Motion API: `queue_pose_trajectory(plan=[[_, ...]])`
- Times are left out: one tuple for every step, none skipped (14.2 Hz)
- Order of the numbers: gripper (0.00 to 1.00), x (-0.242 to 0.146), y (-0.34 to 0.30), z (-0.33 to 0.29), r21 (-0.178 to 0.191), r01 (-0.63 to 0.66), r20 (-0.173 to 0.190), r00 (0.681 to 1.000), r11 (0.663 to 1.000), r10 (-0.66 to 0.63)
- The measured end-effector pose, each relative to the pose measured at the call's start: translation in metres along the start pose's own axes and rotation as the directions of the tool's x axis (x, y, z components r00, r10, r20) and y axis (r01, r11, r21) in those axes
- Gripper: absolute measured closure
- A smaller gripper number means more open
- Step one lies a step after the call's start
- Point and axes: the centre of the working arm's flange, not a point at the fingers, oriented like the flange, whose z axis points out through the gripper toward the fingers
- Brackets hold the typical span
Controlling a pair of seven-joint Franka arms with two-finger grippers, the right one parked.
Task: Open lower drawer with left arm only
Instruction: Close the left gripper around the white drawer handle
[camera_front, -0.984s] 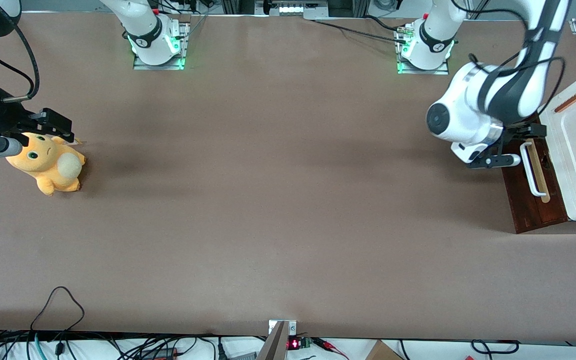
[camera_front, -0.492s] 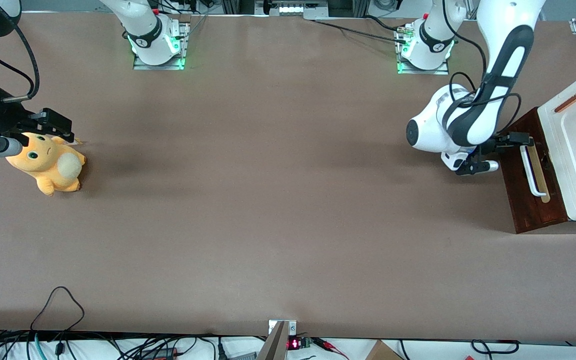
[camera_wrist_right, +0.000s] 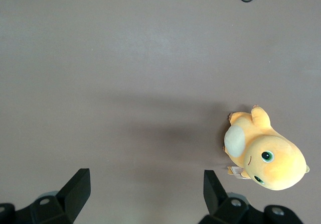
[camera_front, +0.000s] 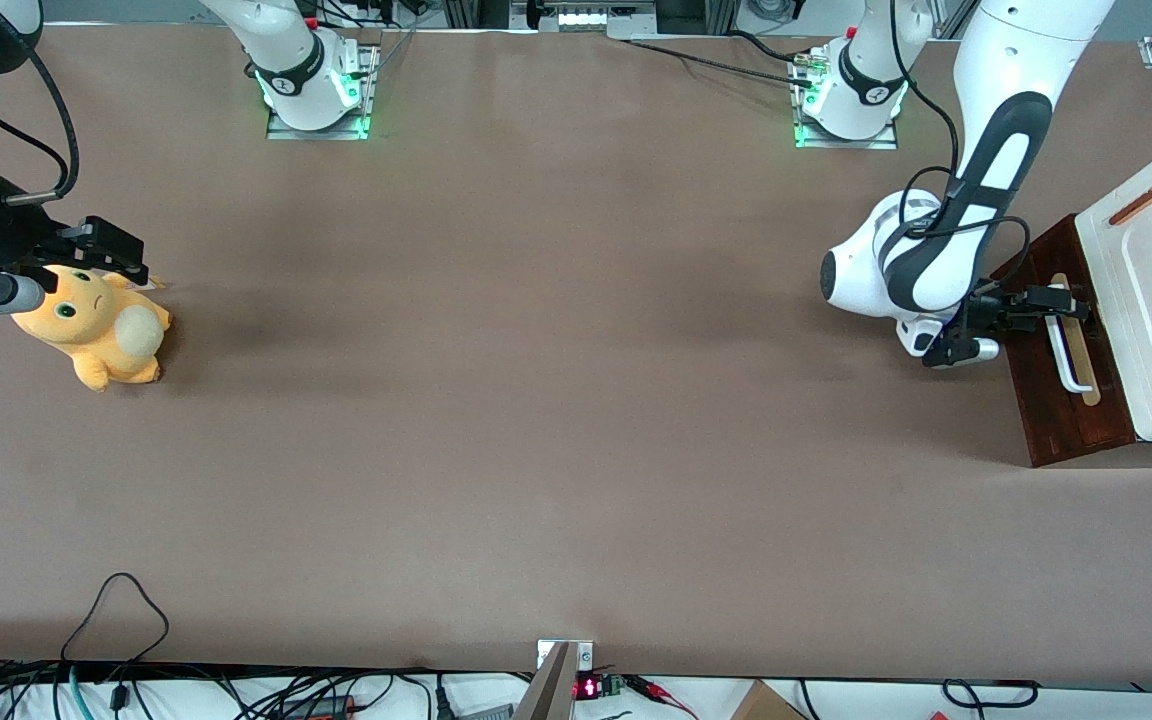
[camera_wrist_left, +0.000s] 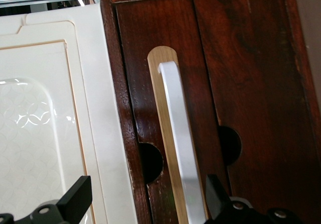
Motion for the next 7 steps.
queue_pose_trajectory(plan=[[0.00,0.001,-0.001,0.002,0.016,0.004,-0.008,1.000,1.000,-0.004],[0.00,0.002,0.000,0.005,0.024,0.004,-0.009,1.000,1.000,-0.004],[0.00,0.002,0.001,0.008,0.031,0.002,-0.009,1.000,1.000,-0.002],[0.00,0.002,0.003,0.012,0.040,-0.003,-0.013,1.000,0.999,0.003],[0.00,0.004,0.006,0.015,0.048,-0.009,-0.018,1.000,0.999,0.010],[0.00,0.006,0.009,0.018,0.054,-0.013,-0.023,1.000,0.998,0.014],[0.00,0.009,0.012,0.020,0.056,-0.014,-0.023,1.000,0.998,0.016]])
